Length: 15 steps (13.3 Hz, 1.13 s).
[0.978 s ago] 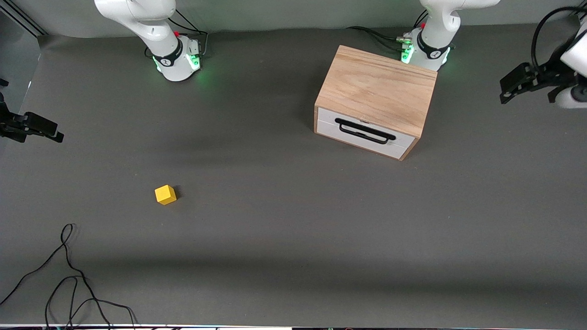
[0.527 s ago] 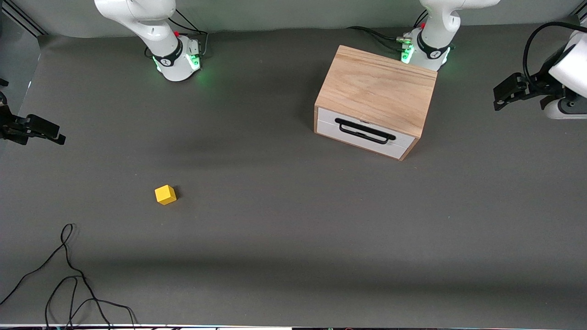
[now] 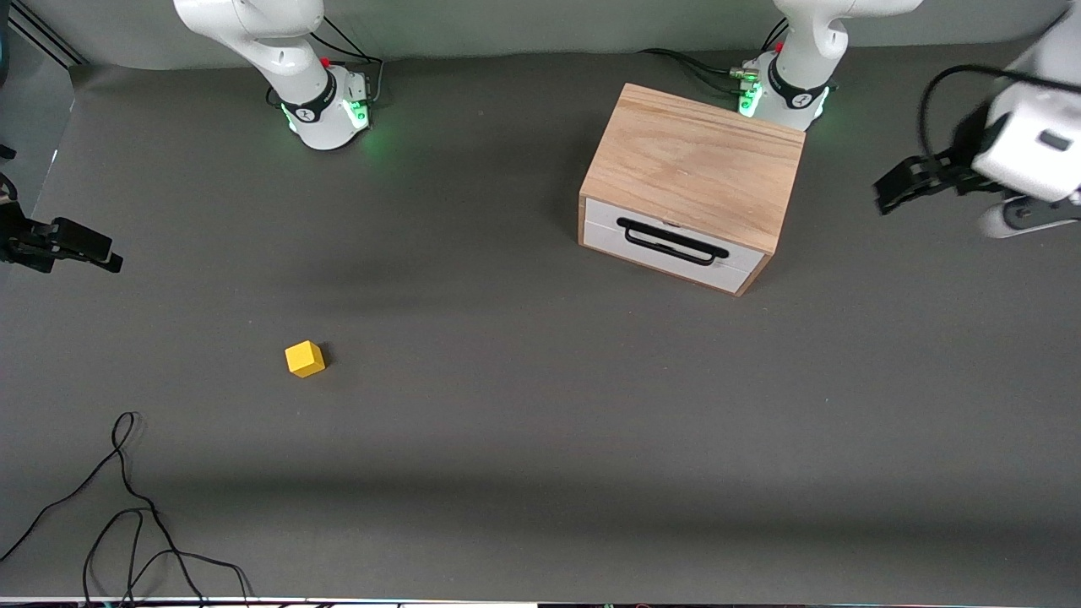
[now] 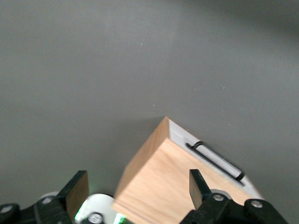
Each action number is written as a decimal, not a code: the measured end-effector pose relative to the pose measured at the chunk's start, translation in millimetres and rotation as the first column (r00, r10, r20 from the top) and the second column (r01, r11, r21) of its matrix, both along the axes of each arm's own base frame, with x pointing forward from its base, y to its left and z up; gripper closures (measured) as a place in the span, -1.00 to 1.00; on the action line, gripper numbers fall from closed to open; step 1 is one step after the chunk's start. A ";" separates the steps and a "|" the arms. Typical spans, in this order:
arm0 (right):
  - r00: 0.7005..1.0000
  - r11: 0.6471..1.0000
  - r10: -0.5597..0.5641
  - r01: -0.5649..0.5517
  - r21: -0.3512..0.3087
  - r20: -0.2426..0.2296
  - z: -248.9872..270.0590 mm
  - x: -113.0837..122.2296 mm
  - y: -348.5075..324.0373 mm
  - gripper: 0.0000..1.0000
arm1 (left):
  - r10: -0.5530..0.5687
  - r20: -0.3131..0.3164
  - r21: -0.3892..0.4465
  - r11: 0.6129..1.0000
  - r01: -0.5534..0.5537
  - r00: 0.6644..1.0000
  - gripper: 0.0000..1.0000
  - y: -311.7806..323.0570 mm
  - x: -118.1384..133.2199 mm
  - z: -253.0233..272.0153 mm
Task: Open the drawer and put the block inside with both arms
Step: 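Reach the left gripper to the drawer handle while the right gripper approaches the cube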
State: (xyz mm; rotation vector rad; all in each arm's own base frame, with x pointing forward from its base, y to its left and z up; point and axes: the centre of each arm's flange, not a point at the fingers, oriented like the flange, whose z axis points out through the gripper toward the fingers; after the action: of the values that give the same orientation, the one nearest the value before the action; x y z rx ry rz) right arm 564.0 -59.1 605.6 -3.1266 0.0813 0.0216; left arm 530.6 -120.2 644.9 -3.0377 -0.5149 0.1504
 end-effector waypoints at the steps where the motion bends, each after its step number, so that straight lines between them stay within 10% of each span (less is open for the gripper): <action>1: 1.000 1.000 0.000 0.000 -0.001 0.005 -0.7 1.5 -0.1 -1.00 | 0.078 -0.006 0.014 0.997 -0.078 0.997 -0.93 -20.5 2.5 -13.4; 7: 1.000 1.000 0.025 -0.025 -0.007 0.013 -25.7 35.0 35.7 -1.00 | 0.408 -0.053 0.131 0.908 -0.399 0.911 -0.91 -140.0 28.0 -146.5; 15: 1.000 1.000 -0.003 0.003 -0.013 -0.028 -64.1 48.8 114.3 -1.00 | 0.522 -0.095 0.176 0.847 -0.502 0.848 -0.85 -179.3 11.2 -263.5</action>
State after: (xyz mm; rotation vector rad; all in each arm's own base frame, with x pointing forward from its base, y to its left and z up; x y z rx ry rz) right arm 612.8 55.2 541.5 -3.1397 0.0867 0.0652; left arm 541.8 -299.5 381.4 -2.6449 -1.2566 0.3279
